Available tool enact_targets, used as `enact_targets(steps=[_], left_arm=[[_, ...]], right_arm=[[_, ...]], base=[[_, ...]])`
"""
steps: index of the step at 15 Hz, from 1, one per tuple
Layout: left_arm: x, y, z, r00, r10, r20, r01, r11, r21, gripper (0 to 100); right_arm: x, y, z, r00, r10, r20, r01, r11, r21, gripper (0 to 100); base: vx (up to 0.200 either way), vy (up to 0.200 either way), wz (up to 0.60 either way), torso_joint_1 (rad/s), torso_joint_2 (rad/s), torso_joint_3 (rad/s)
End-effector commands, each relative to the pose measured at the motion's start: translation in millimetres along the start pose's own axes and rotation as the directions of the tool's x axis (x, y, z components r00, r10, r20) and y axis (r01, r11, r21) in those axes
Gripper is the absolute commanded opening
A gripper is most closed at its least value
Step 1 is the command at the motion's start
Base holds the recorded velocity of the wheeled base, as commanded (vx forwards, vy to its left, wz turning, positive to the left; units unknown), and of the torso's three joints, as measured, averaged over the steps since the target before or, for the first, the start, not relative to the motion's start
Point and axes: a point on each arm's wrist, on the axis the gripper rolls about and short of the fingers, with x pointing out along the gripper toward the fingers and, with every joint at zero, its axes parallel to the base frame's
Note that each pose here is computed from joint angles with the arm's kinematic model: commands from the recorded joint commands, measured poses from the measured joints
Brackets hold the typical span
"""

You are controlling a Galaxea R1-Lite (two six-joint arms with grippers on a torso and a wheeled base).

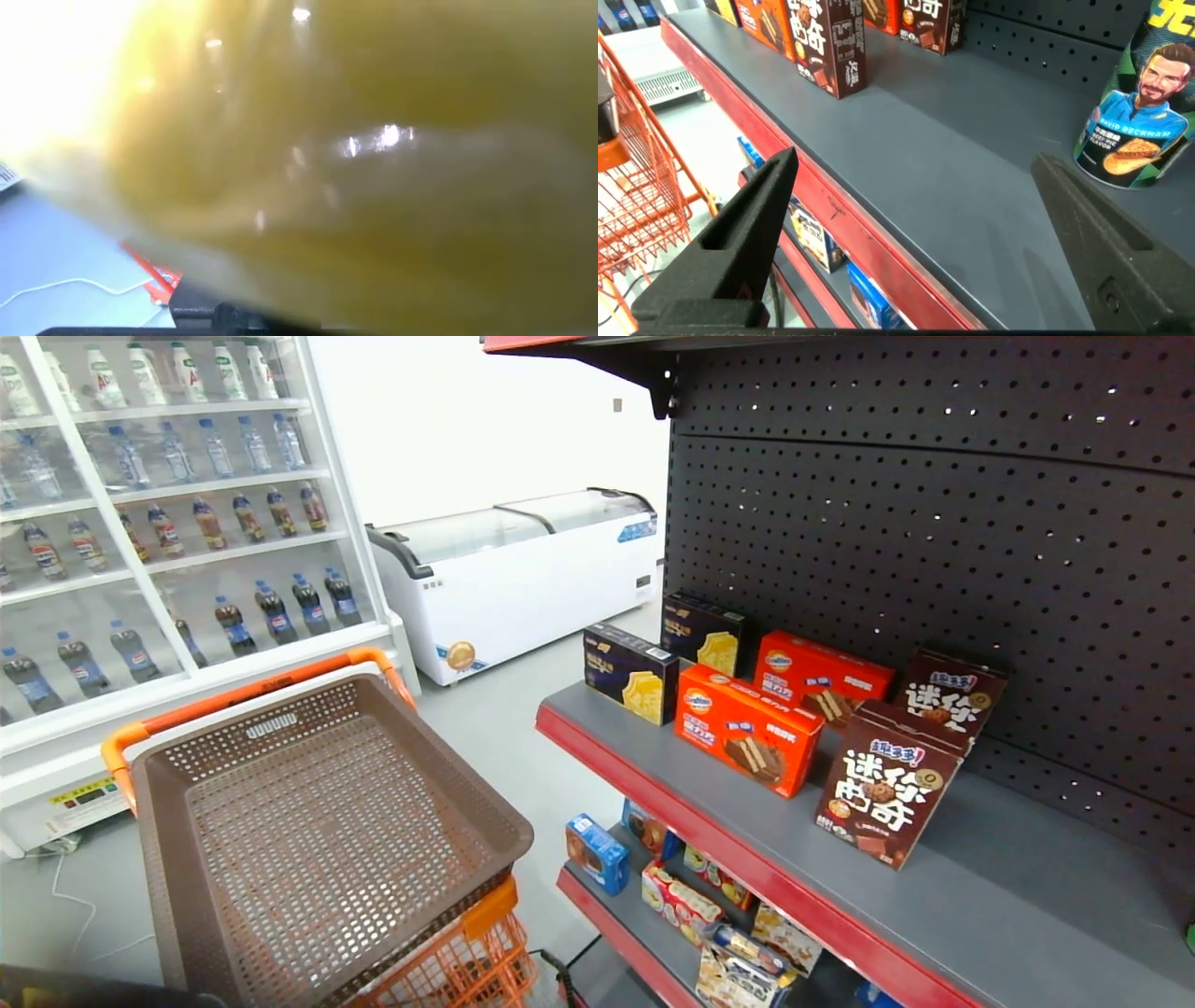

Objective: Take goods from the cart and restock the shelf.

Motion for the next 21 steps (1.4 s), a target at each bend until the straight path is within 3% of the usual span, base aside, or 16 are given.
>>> enact_targets(steps=[1, 6, 9, 16, 21], left_arm=[[-3.4, -0.7, 0.0, 1.000, 0.001, 0.024, -0.001, 1.000, 0.005, 0], [-3.1, -0.8, -2.3, 1.000, -0.004, 0.017, 0.004, 1.000, 0.002, 0], [-2.8, -0.8, -3.6, 1.000, -0.007, 0.013, 0.007, 0.999, -0.032, 0], [-3.4, -1.0, -5.8, 1.000, -0.005, 0.013, 0.006, 0.999, -0.032, 0], [-3.4, -1.0, -5.8, 1.000, -0.007, 0.013, 0.007, 0.999, -0.034, 0]], right_arm=[[0.1, 0.0, 0.1, 1.000, 0.001, -0.001, -0.001, 1.000, -0.001, 100], [0.1, 0.0, 0.1, 1.000, 0.001, -0.001, -0.001, 1.000, -0.001, 100], [0.1, 0.0, 0.1, 1.000, 0.001, -0.001, -0.001, 1.000, -0.001, 100], [0.1, 0.0, 0.1, 1.000, 0.001, -0.001, -0.001, 1.000, -0.001, 100], [0.1, 0.0, 0.1, 1.000, 0.001, -0.001, -0.001, 1.000, -0.001, 100]], base=[[0.000, 0.000, -0.60, -0.002, 0.01, 0.007], [0.000, 0.000, -0.60, 0.002, 0.01, 0.006], [0.000, 0.000, -0.60, 0.005, 0.00, -0.001], [0.000, 0.000, -0.60, 0.000, 0.00, 0.004], [0.000, 0.000, 0.00, 0.000, 0.00, 0.000]])
